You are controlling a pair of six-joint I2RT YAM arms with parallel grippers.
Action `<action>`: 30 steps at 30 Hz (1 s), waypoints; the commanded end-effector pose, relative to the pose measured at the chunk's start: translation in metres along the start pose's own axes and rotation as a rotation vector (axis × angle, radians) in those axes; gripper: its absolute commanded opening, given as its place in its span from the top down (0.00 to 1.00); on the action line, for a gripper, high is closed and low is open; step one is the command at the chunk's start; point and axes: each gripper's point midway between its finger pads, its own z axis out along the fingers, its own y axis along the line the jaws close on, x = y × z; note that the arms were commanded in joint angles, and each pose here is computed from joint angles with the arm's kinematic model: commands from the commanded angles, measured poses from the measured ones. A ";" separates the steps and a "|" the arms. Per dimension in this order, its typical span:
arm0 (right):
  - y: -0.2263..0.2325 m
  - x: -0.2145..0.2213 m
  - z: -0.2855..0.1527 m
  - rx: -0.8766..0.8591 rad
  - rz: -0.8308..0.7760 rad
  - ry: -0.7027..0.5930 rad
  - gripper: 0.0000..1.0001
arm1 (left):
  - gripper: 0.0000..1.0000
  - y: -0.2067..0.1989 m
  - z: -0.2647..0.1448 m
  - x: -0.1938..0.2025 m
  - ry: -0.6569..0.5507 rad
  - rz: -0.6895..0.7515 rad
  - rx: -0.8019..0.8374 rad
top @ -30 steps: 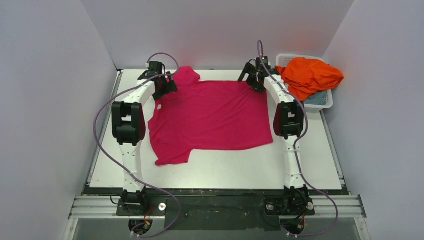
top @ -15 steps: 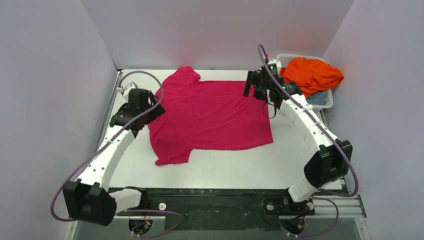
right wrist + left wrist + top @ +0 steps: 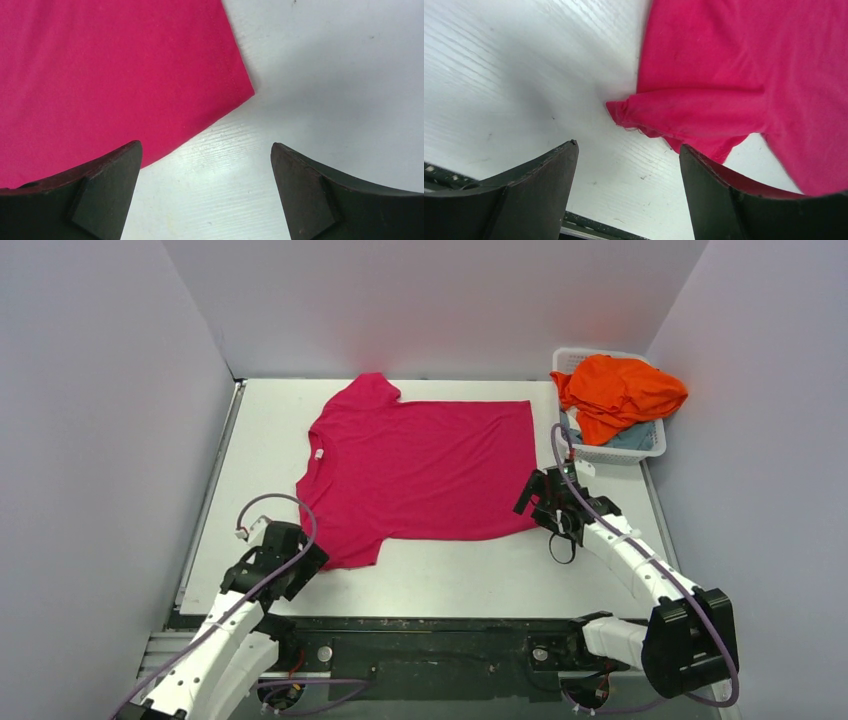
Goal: Fold and stack the t-shirts
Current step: Flatten out the tshirt
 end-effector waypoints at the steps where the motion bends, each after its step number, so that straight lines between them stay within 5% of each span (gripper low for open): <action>1: 0.006 0.002 0.009 -0.110 0.170 -0.024 0.05 | 0.20 -0.022 0.022 0.015 0.049 -0.100 0.112; 5: -0.001 0.006 0.011 -0.116 0.209 -0.028 0.06 | 0.48 -0.013 0.039 0.024 0.091 -0.101 0.056; 18: -0.007 0.014 0.015 -0.085 0.194 0.000 0.07 | 0.56 -0.011 0.048 0.019 0.038 -0.084 0.085; 21: -0.006 0.015 0.017 -0.082 0.189 0.009 0.07 | 0.69 -0.015 0.049 0.016 0.027 -0.077 0.101; 24: -0.007 0.015 0.018 -0.073 0.190 0.016 0.08 | 0.99 -0.016 0.049 0.011 0.018 -0.063 0.084; 30: -0.020 0.023 0.025 0.009 0.228 0.035 0.15 | 1.00 -0.010 0.031 0.011 0.057 -0.008 0.036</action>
